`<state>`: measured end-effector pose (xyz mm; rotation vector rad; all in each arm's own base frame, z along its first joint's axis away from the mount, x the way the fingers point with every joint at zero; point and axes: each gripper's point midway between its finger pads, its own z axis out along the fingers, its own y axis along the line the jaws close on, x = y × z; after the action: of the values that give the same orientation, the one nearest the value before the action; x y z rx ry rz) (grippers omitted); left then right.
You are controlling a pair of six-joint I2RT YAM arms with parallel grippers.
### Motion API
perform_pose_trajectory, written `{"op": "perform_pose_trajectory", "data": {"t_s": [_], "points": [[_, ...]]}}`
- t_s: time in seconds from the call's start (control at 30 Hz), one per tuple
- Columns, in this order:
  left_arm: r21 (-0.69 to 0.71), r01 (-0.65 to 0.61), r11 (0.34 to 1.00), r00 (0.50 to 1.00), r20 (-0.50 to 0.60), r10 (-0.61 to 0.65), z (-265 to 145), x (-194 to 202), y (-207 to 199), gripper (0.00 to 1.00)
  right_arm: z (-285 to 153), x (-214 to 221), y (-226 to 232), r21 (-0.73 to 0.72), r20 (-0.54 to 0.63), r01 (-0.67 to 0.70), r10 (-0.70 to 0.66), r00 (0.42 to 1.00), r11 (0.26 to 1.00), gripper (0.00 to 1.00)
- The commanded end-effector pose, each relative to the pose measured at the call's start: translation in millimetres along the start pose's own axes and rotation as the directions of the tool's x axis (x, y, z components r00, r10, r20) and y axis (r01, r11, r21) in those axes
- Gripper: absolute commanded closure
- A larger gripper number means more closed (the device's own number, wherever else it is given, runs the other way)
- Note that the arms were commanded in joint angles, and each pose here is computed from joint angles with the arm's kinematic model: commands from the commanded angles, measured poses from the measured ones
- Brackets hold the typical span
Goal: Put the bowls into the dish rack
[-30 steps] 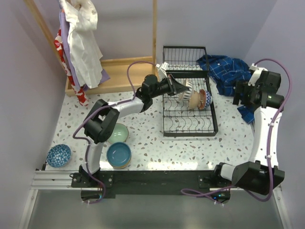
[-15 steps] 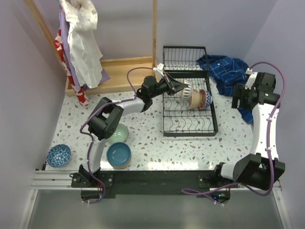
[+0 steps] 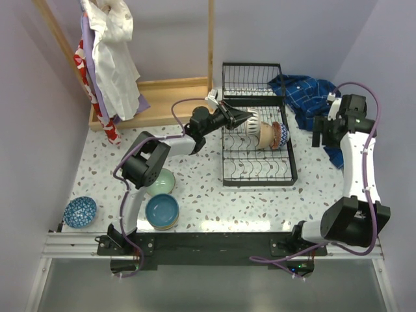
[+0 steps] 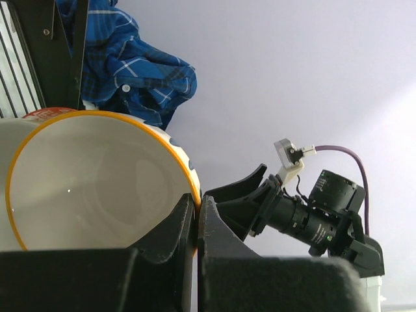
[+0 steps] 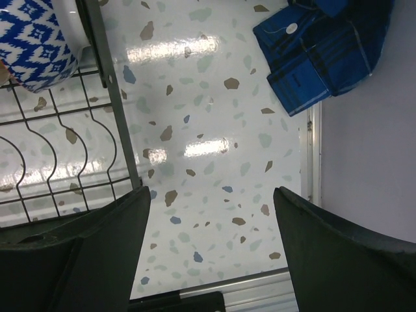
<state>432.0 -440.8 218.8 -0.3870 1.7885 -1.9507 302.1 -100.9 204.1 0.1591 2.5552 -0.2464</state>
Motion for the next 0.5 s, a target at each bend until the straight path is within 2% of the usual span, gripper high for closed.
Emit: {"op": "perform_pose_trajectory", "data": {"t_s": [0.0,0.27,0.47], "points": [[0.097,0.034,0.995,0.999,0.029,-0.037,-1.8,-9.0,-42.9,1.00,-12.1,-15.9,-2.2,0.033,0.032,0.038,-0.039,0.999,0.999,0.20],[0.026,0.059,0.998,0.998,0.017,-0.060,-15.2,-16.8,-25.3,1.00,-11.3,-21.5,-3.0,0.045,0.040,0.054,-0.056,0.998,0.998,0.20],[-0.012,0.019,1.000,1.000,0.008,-0.018,-23.4,-14.5,-10.8,1.00,-10.1,-22.4,1.6,0.034,0.047,0.063,-0.064,0.997,0.997,0.20]]}}
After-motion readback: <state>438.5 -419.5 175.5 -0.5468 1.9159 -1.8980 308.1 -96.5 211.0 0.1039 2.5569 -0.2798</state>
